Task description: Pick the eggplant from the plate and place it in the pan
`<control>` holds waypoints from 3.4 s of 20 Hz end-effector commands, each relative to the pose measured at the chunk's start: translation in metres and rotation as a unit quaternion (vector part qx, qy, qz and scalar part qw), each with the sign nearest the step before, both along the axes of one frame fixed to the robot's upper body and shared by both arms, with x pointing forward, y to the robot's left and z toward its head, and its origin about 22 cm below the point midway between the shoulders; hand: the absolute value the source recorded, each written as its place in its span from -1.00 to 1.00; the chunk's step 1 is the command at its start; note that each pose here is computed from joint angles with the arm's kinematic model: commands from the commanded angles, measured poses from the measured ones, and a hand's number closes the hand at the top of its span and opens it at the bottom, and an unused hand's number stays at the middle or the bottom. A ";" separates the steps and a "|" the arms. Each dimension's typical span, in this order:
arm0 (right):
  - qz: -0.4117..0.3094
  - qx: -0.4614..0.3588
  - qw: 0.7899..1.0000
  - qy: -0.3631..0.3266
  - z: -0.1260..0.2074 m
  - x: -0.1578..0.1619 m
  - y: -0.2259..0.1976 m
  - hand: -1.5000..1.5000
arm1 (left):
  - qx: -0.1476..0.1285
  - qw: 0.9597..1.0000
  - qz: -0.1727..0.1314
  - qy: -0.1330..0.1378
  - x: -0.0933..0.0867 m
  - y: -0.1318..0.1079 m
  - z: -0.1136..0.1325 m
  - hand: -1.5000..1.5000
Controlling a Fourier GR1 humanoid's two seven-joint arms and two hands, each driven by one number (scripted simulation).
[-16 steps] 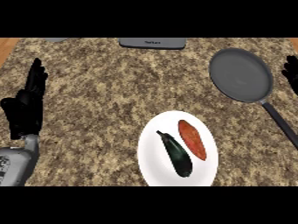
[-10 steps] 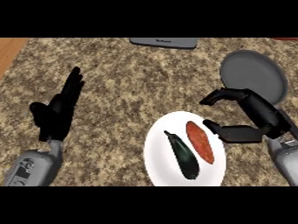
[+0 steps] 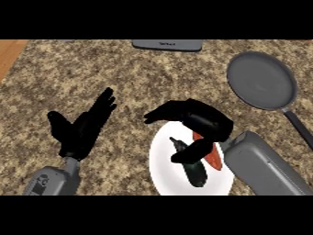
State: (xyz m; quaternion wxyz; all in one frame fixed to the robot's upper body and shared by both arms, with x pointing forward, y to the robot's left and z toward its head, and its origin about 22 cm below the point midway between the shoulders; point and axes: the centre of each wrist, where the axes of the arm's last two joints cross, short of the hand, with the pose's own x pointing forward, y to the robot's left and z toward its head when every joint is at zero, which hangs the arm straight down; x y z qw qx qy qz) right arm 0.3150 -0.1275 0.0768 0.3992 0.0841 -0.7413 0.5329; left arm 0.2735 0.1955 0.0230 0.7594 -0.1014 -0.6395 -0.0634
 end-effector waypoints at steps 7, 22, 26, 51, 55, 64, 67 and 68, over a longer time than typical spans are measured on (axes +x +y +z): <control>0.110 -0.415 0.894 -0.128 0.014 -0.012 0.075 -1.00 | -0.013 1.000 -0.004 0.020 -0.005 0.002 -0.007 0.00; 0.141 -0.682 0.699 -0.166 -0.019 -0.114 0.163 -1.00 | -0.017 1.000 0.014 0.019 -0.010 0.018 0.006 0.00; 0.119 -0.688 0.703 -0.137 -0.029 -0.120 0.159 -1.00 | -0.026 0.999 0.013 0.020 -0.009 0.029 -0.016 0.00; 0.072 -0.699 0.675 -0.223 -0.063 -0.069 0.097 -1.00 | -0.014 1.000 0.008 0.019 -0.023 0.019 -0.016 0.00; 0.092 -0.670 0.699 -0.233 -0.063 -0.075 0.100 1.00 | -0.018 0.999 0.019 0.024 -0.013 0.022 0.000 0.00; 0.135 -0.645 0.684 -0.313 -0.069 -0.058 0.104 1.00 | -0.025 0.999 0.013 0.030 -0.023 0.021 -0.025 0.00; -0.125 -0.600 0.774 -0.157 -0.053 -0.013 0.088 1.00 | -0.019 0.999 0.038 0.022 -0.022 0.028 -0.010 0.00; -0.177 -0.585 0.783 -0.112 -0.054 -0.007 0.081 1.00 | -0.018 0.999 0.043 0.020 -0.025 0.029 -0.010 0.00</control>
